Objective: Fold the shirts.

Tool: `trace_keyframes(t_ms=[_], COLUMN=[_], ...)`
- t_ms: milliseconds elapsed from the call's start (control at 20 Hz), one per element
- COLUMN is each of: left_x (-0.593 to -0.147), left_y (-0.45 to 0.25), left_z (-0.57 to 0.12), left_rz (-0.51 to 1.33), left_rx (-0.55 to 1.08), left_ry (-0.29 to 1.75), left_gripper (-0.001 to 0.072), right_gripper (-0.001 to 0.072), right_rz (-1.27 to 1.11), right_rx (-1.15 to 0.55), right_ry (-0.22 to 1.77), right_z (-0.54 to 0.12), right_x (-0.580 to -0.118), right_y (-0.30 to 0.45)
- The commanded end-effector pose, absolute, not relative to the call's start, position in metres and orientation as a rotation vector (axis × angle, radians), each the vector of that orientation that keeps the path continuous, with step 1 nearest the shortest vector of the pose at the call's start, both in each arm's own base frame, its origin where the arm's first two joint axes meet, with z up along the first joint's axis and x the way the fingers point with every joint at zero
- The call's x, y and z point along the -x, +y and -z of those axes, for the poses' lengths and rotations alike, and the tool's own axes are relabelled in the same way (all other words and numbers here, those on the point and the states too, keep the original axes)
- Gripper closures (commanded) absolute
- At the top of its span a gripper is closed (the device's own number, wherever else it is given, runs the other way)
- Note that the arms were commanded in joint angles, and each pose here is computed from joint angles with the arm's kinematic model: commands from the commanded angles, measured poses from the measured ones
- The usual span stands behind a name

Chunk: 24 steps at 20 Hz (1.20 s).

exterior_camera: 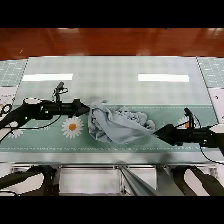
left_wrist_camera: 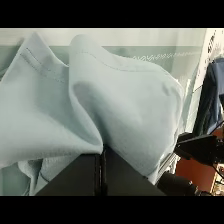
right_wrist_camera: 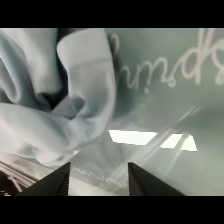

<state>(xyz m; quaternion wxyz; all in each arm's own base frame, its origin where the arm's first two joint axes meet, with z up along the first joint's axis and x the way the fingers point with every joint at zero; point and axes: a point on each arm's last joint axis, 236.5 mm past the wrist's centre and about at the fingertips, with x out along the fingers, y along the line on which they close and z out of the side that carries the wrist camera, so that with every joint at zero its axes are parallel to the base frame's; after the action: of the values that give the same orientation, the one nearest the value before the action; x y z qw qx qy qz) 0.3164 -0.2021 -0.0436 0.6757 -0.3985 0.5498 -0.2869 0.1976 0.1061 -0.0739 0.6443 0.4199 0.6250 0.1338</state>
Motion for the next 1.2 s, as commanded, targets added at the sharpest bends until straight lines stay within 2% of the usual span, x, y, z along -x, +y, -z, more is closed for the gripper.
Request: trace_keyframes(t_ms=[0, 100, 300, 350, 400, 450, 500, 600, 750, 900, 1000, 1150], left_x=[-0.316, -0.316, -0.316, -0.316, -0.316, -0.316, -0.316, -0.32, -0.35, -0.386, -0.378, -0.323], left_y=[-0.202, -0.202, -0.202, -0.202, -0.202, -0.202, -0.202, -0.2, -0.186, -0.158, -0.147, -0.142], left_z=[0.044, 0.044, 0.044, 0.044, 0.044, 0.044, 0.043, 0.03, -0.042, -0.181, -0.289, -0.422], left_rz=[0.646, 0.646, 0.645, 0.646, 0.646, 0.646, 0.648, 0.684, 0.778, 0.804, 0.834, 0.847], left_rx=[0.893, 0.893, 0.894, 0.894, 0.893, 0.894, 0.894, 0.907, 0.874, 0.743, 0.605, 0.379], left_ry=[1.238, 1.238, 1.238, 1.239, 1.238, 1.238, 1.237, 1.225, 1.064, 0.725, 0.481, 0.169], left_gripper=[0.069, 0.069, 0.069, 0.069, 0.069, 0.069, 0.069, 0.0691, 0.0691, 0.0691, 0.0691, 0.0691], right_gripper=[0.0298, 0.0298, 0.0299, 0.0344, 0.044, 0.0617, 0.0684, 0.0685, 0.0685, 0.0685, 0.0685, 0.0685], right_rz=[-0.332, -0.339, -0.426, -0.426, -0.423, -0.436, -0.483, -0.597, -0.621, -0.54, -0.486, -0.449], right_rx=[-1.074, -1.104, -0.982, -0.959, -0.944, -0.91, -0.873, -0.812, -0.569, -0.307, -0.183, -0.082], right_ry=[1.35, 1.359, 1.446, 1.426, 1.399, 1.369, 1.344, 1.312, 1.17, 0.875, 0.658, 0.38], right_z=[0.076, 0.082, 0.093, 0.094, 0.092, 0.087, 0.078, 0.047, -0.032, -0.169, -0.275, -0.407], right_x=[-0.223, -0.227, -0.227, -0.238, -0.248, -0.258, -0.265, -0.278, -0.323, -0.371, -0.377, -0.344], right_y=[0.114, 0.118, 0.16, 0.168, 0.173, 0.177, 0.181, 0.189, 0.172, 0.138, 0.12, 0.107])
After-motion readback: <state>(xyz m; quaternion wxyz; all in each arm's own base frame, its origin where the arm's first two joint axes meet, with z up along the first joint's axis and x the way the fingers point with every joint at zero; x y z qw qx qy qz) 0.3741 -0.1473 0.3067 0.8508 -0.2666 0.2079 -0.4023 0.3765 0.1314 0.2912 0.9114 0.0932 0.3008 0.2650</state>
